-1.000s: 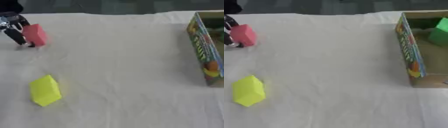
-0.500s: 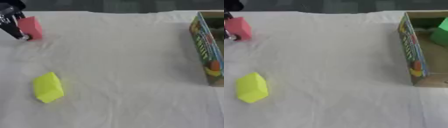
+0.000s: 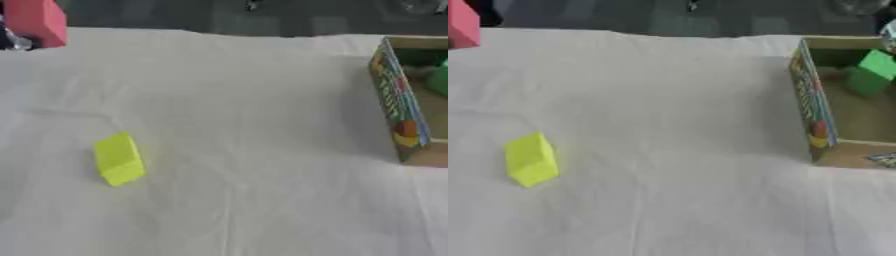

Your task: Pick up the objects with one hand, pass them to the other hand, and then place them into the box on the other side of the table.

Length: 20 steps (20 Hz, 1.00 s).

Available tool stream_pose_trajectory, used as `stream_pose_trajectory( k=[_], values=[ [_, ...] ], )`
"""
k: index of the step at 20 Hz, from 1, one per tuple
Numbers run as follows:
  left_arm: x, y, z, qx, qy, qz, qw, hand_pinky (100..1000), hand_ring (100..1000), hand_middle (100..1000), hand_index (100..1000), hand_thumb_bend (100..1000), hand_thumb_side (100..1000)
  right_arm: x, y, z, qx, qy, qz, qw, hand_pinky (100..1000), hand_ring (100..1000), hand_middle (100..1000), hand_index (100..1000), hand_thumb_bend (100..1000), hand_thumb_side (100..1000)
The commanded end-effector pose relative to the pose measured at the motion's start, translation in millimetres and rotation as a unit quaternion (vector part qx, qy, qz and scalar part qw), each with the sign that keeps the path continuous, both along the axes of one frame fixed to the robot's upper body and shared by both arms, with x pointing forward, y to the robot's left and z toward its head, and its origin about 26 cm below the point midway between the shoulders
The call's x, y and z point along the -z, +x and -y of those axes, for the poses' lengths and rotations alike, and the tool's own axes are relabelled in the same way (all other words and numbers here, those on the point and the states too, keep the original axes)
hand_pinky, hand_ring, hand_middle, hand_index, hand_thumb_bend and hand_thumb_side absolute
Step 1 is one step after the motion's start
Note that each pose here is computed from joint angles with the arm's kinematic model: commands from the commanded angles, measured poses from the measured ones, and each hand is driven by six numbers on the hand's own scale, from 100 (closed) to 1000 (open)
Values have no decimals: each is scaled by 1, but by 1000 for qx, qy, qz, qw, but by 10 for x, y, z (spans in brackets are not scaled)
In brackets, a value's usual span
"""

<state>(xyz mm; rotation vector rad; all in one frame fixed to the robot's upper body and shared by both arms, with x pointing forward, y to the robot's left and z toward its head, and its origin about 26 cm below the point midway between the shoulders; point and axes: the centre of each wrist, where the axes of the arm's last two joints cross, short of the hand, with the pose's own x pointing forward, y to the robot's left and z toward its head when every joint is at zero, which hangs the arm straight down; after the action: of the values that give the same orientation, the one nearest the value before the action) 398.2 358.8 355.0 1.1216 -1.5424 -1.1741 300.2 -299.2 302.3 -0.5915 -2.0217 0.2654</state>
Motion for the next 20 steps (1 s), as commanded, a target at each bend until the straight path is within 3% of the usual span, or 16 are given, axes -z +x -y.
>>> stream_pose_trajectory(
  k=[1,9,10,11,16,20],
  values=[
    [-82,-235,200,56,-21,24,998,580,509,417,490,322,100,-124,-44,-33,-14,-20,10,1000,890,822,768,876,282,393],
    [323,-410,622,128,-86,-1,988,566,494,415,488,234,100,-166,-28,-139,-50,-41,2,998,890,824,771,878,297,386],
    [361,-422,666,132,-91,0,987,560,488,416,488,339,100,-172,-25,-160,-58,-46,3,997,891,828,775,880,405,350],
    [397,-432,710,136,-95,3,986,558,485,415,488,215,100,-177,-22,-184,-67,-53,4,996,891,830,777,882,331,374],
    [608,-459,937,162,-139,30,977,549,472,413,486,135,100,-245,-9,-342,-130,-106,22,986,897,851,800,888,388,357],
    [846,-449,1144,186,-196,43,962,543,465,408,483,100,100,-368,-16,-517,-181,-184,43,965,895,853,806,883,398,367]
  ],
)
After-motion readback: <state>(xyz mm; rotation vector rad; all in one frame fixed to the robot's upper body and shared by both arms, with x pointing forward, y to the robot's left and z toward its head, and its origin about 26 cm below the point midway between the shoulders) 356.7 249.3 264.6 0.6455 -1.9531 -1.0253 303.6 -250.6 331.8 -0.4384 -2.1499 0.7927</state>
